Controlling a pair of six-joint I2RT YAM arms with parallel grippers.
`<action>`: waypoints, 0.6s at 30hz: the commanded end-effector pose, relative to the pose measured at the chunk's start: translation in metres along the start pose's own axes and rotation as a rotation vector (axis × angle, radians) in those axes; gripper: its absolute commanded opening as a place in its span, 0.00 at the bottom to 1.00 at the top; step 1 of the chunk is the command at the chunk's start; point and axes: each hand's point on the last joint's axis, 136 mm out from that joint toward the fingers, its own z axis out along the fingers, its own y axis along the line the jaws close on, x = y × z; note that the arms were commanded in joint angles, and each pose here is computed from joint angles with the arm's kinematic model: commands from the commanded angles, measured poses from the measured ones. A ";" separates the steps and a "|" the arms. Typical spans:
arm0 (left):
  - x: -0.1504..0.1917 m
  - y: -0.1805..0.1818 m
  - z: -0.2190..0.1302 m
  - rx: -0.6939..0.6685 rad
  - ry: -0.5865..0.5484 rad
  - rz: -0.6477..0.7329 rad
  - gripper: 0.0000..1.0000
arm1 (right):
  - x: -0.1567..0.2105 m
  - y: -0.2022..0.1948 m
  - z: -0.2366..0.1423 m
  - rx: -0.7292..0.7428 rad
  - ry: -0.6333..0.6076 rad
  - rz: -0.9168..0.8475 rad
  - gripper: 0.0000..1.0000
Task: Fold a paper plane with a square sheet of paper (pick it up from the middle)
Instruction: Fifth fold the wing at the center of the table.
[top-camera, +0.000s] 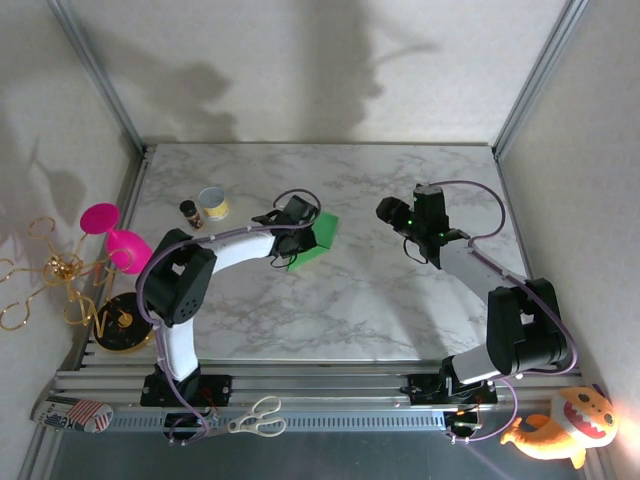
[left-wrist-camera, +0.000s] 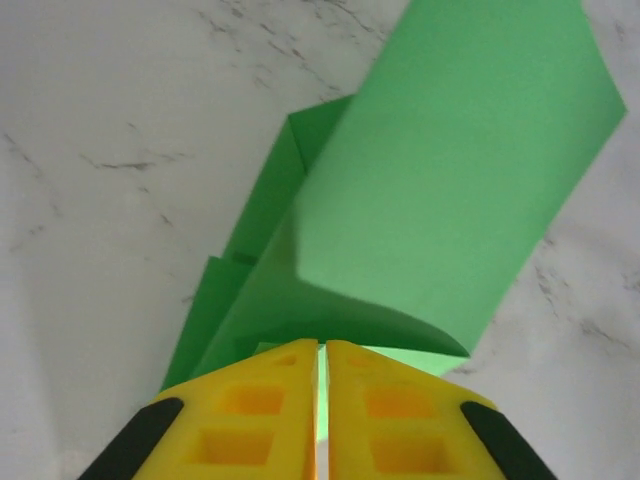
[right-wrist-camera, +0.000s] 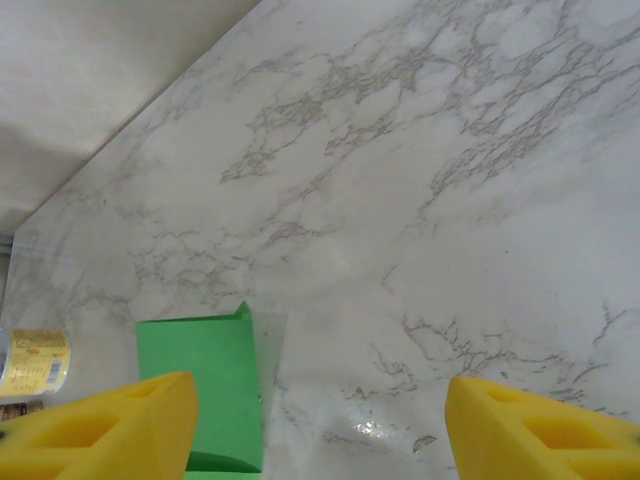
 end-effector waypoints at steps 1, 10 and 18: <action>-0.001 0.024 0.014 -0.079 -0.019 -0.026 0.08 | 0.011 -0.003 0.006 -0.014 0.044 0.003 0.67; 0.013 0.041 0.027 -0.042 0.040 -0.084 0.04 | 0.042 0.013 0.018 -0.095 0.176 0.044 0.65; 0.029 0.057 0.035 0.057 0.130 -0.202 0.03 | 0.107 0.048 0.037 -0.155 0.409 0.157 0.59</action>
